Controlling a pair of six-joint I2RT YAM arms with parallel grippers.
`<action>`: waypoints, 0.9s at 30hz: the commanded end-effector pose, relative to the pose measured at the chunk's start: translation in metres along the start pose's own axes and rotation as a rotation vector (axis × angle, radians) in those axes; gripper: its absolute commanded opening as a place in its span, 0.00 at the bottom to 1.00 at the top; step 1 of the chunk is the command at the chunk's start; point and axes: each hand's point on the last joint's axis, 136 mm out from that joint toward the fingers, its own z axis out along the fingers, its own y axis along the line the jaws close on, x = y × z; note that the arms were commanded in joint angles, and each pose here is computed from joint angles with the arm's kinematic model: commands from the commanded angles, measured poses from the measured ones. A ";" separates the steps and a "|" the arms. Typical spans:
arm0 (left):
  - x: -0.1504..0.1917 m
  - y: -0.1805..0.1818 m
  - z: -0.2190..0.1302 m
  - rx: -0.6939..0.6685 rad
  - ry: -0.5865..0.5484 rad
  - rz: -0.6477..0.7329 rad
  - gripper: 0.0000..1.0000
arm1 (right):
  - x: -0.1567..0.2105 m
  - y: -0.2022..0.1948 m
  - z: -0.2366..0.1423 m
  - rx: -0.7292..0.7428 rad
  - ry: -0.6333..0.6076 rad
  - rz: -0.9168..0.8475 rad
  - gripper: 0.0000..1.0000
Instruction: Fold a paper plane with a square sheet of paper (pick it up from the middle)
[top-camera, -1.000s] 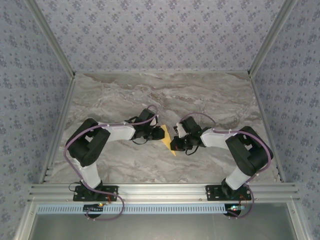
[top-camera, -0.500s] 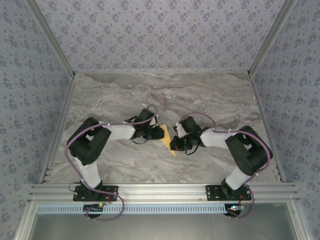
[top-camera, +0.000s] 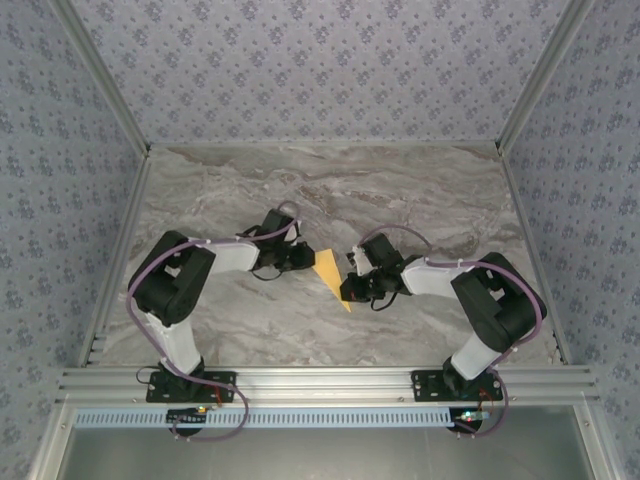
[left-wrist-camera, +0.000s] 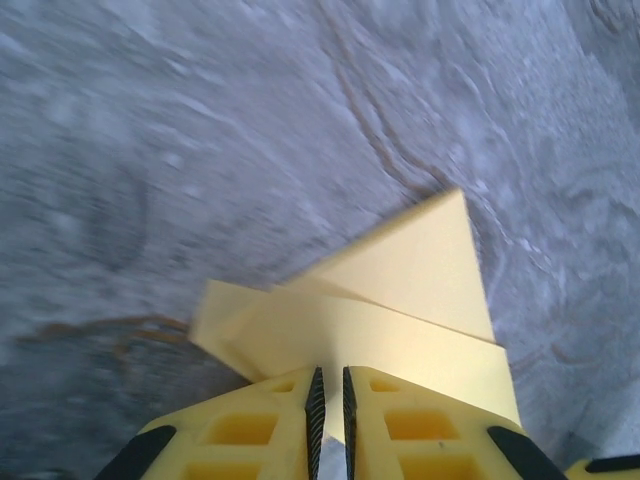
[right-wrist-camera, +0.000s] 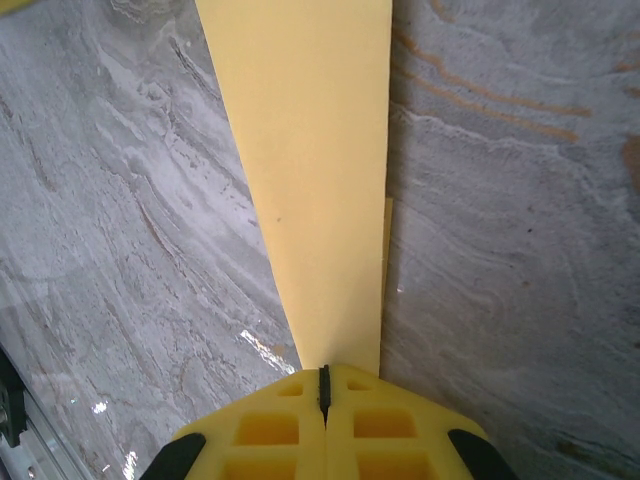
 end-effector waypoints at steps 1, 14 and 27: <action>-0.019 0.037 -0.006 -0.129 -0.046 -0.028 0.18 | 0.076 -0.072 0.005 0.274 0.216 0.129 0.00; -0.032 -0.027 -0.068 -0.009 -0.156 0.018 0.18 | 0.055 -0.053 0.002 0.216 0.145 0.120 0.00; 0.048 -0.078 -0.006 0.126 0.062 0.060 0.11 | 0.056 -0.056 0.003 0.232 0.159 0.131 0.00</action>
